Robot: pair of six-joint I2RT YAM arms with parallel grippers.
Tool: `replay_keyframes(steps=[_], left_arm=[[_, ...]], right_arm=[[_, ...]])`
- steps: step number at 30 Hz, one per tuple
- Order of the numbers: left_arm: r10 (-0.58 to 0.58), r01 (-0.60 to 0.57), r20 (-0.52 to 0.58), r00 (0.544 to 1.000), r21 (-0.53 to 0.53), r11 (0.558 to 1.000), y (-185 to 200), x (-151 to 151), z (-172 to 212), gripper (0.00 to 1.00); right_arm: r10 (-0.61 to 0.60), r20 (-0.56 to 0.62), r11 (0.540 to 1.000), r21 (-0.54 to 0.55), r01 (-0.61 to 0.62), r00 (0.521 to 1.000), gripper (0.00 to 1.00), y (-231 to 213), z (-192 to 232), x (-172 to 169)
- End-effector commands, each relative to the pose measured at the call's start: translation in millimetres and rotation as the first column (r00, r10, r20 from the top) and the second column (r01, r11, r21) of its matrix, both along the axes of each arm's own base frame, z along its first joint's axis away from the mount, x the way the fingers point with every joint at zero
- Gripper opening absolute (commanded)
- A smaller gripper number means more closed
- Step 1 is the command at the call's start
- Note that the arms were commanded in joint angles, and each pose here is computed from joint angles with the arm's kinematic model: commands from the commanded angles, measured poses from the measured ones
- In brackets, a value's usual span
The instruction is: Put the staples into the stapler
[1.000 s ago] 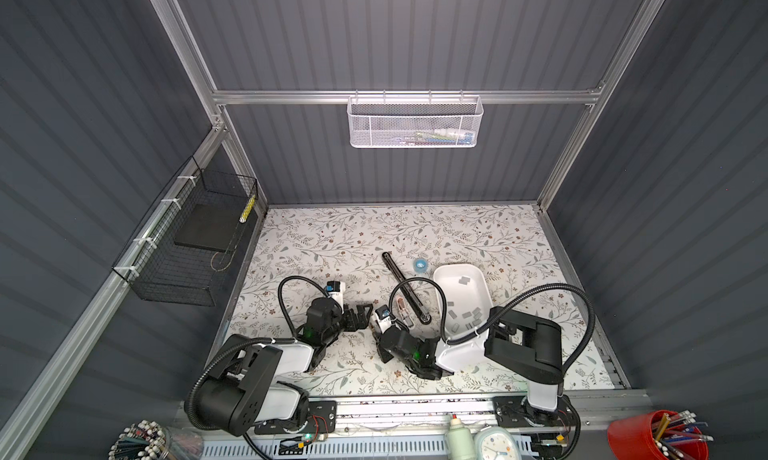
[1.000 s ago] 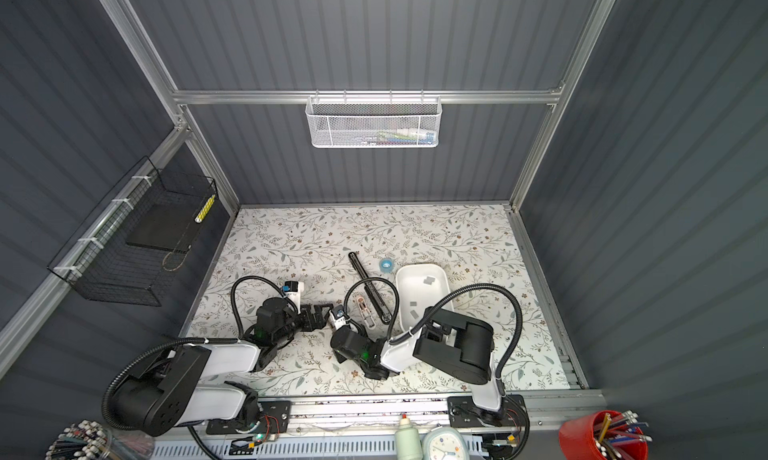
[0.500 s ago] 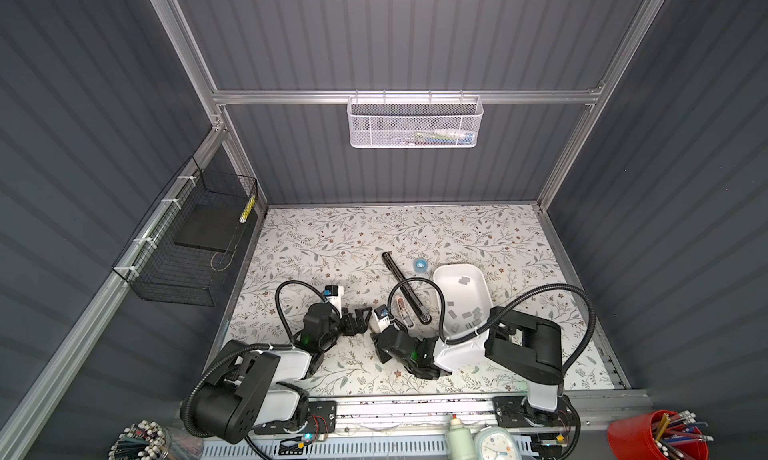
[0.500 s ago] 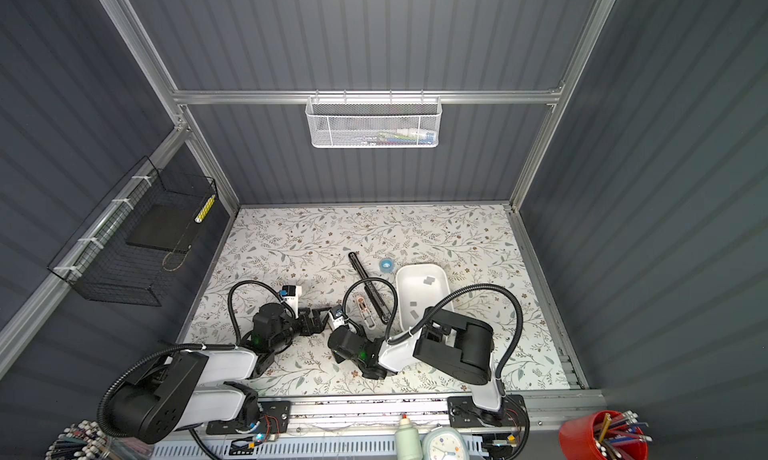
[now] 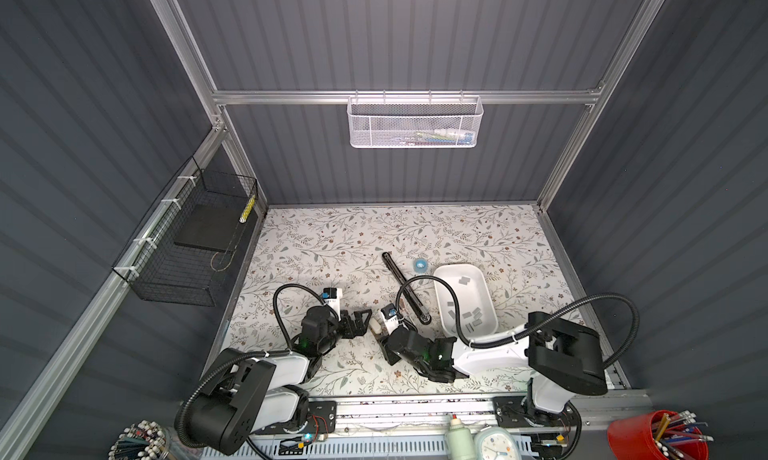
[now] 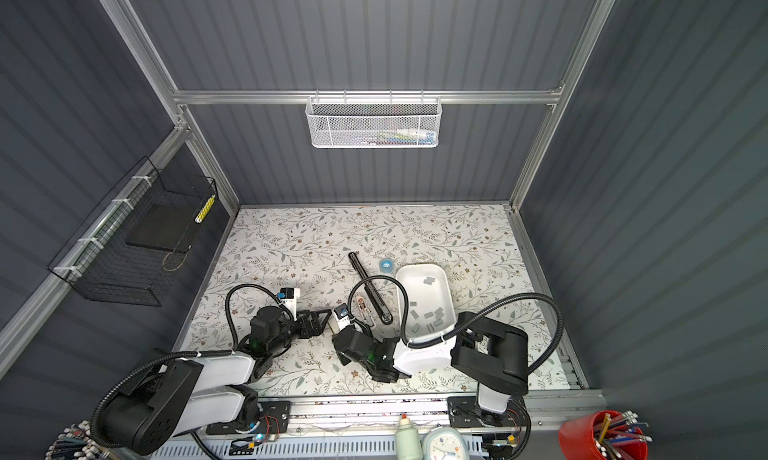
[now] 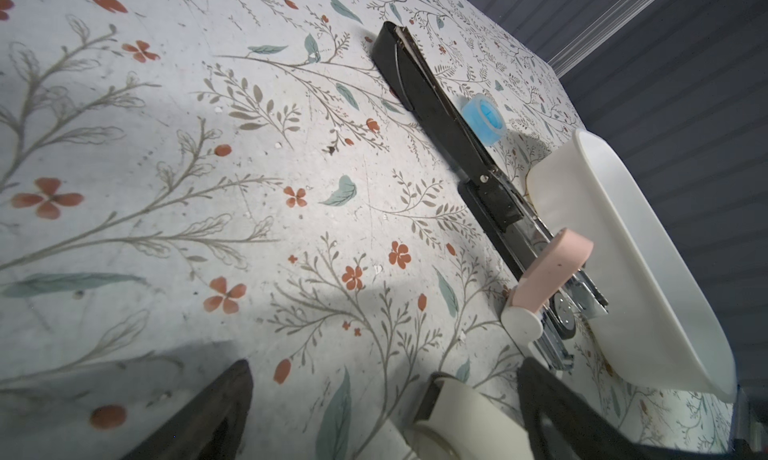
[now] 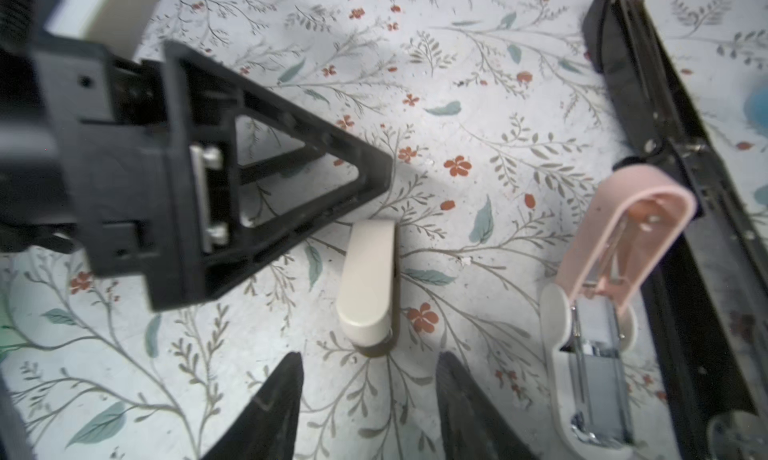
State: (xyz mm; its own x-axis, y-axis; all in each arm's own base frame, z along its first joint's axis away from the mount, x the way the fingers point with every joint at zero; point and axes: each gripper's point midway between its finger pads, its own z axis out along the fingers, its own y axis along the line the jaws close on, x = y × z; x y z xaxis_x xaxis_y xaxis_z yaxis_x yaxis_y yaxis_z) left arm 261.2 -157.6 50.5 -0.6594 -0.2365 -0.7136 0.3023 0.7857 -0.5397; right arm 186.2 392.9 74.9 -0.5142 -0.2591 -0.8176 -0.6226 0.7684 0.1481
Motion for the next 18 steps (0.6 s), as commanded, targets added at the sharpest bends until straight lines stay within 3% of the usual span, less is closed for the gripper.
replay_keyframes(steps=[1, 11, 18], left_arm=[[-0.007, 0.007, -0.007, 1.0, -0.008, 1.0, -1, -4, -1, 1.0], [-0.032, 0.032, 0.013, 0.999, -0.016, 0.999, -4, -6, 0, 0.98], [-0.04, 0.04, 0.003, 0.999, -0.014, 0.999, -6, -5, -2, 0.96]], right_arm=[[-0.001, 0.027, 1.0, -0.026, 0.002, 1.0, 0.51, -6, 5, 0], [-0.076, 0.063, 0.994, -0.078, 0.081, 0.995, 0.36, -5, 12, 19], [-0.075, 0.025, 0.994, -0.075, 0.077, 0.997, 0.34, 6, 8, 24]])
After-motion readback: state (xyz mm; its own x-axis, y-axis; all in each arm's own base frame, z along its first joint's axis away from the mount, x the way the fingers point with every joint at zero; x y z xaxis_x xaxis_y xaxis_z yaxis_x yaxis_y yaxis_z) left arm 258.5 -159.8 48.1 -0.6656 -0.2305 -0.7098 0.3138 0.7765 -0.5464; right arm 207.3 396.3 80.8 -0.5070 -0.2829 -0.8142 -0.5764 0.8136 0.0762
